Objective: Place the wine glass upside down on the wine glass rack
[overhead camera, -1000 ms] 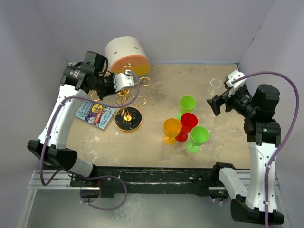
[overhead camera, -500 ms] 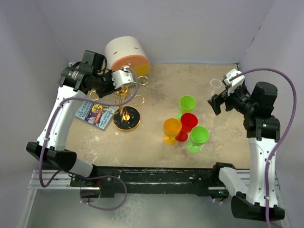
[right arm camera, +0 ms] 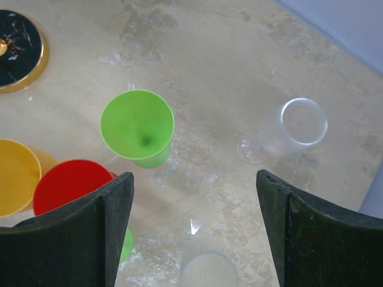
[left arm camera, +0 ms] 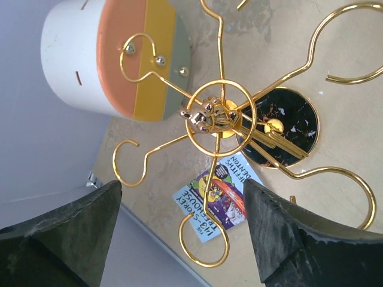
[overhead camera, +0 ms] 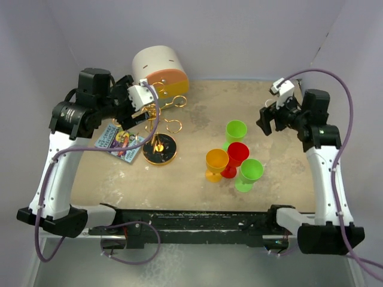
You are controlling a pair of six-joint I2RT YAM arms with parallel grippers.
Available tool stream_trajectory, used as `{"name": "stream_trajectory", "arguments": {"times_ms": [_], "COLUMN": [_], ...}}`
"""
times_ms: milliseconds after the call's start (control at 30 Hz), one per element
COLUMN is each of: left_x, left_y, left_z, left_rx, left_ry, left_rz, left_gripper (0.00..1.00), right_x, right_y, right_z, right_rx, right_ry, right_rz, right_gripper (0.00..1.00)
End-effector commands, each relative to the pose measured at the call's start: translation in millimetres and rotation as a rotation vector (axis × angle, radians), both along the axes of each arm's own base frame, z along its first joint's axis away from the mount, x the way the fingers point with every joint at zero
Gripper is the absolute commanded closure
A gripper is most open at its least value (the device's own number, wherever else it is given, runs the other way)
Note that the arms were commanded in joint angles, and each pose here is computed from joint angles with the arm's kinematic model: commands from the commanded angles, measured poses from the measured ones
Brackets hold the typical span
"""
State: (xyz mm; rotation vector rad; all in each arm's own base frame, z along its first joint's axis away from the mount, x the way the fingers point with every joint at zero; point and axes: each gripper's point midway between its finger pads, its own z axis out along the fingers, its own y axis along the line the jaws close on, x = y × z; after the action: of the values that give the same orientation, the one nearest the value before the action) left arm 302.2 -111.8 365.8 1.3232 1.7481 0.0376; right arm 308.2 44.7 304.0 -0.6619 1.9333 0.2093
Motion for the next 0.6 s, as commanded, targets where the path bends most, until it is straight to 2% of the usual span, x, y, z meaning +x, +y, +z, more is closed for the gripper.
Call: {"name": "stream_trajectory", "arguments": {"times_ms": [0, 167, 333, 567], "left_x": [-8.8, -9.9, -1.5, 10.8], "left_y": [5.1, 15.8, 25.0, 34.6], "left_z": [47.8, 59.4, 56.2, 62.0], "left_rx": [-0.13, -0.209, -0.203, -0.235], "left_ry": [-0.126, -0.155, -0.173, -0.187], "left_rz": [0.082, 0.18, 0.227, 0.301], "left_gripper": [0.11, 0.0, 0.01, 0.01], "right_x": [20.4, 43.4, 59.5, 64.9], "right_y": [17.0, 31.4, 40.5, 48.6], "right_z": [-9.6, -42.0, -71.4, -100.4], "right_rx": [-0.031, -0.088, -0.133, -0.121], "right_ry": [0.017, 0.093, 0.167, 0.237], "right_rz": [-0.029, -0.046, -0.066, -0.055], "right_gripper": [0.15, 0.24, 0.31, 0.44]}}
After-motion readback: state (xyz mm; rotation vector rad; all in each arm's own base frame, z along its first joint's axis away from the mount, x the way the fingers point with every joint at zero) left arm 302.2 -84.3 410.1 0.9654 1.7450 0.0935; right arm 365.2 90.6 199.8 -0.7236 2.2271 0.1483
